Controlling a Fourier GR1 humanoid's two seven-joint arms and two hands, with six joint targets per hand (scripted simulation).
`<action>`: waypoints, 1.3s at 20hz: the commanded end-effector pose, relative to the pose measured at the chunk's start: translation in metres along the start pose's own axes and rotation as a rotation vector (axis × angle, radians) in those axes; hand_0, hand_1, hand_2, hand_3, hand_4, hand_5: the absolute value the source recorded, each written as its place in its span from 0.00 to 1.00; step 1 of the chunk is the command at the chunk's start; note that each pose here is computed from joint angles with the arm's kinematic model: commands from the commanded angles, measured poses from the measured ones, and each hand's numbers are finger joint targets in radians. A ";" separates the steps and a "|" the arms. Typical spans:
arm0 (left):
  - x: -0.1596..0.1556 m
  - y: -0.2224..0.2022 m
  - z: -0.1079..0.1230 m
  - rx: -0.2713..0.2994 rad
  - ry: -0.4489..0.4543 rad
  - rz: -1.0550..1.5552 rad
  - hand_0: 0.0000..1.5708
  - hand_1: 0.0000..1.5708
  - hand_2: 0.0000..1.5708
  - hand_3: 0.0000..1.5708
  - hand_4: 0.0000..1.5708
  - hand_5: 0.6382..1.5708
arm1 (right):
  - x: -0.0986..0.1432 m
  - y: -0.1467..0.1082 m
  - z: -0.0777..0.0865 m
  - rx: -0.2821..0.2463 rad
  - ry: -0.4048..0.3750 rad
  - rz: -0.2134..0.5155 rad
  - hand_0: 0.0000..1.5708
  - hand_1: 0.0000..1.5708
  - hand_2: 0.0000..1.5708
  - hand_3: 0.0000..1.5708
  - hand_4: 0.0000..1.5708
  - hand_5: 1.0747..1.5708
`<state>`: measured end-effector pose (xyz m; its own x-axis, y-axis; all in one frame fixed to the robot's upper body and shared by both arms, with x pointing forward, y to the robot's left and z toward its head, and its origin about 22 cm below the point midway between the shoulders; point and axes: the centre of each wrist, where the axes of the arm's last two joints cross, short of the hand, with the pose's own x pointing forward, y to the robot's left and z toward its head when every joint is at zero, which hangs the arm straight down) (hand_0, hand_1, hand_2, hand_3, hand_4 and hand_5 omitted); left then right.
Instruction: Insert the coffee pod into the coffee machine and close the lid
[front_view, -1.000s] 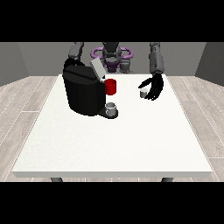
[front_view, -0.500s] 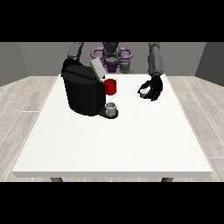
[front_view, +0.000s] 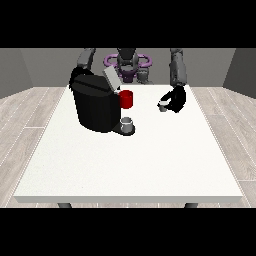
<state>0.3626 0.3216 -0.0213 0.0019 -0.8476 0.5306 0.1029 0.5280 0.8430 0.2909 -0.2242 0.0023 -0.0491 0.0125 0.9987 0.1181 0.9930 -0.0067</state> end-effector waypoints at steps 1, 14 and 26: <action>0.020 0.033 -0.019 -0.037 -0.107 0.021 0.94 0.94 0.94 0.90 0.40 1.00 | -0.014 0.000 0.006 -0.009 0.040 0.004 0.00 0.00 0.00 0.00 0.27 1.00; 0.112 0.090 -0.056 -0.068 -0.282 0.032 0.81 0.81 0.85 0.82 0.35 1.00 | -0.037 -0.016 -0.003 -0.027 0.086 0.000 0.00 0.00 0.00 0.00 0.28 1.00; 0.163 0.142 -0.074 0.032 -0.219 0.067 0.79 0.79 0.82 0.79 0.33 1.00 | 0.003 0.024 -0.021 0.076 0.007 -0.011 0.00 0.00 0.00 0.00 0.32 1.00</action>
<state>0.4431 0.2730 0.1540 -0.2240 -0.8019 0.5538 0.0665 0.5544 0.8296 0.3062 -0.2124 -0.0035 -0.0304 -0.0019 0.9995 0.0549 0.9985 0.0036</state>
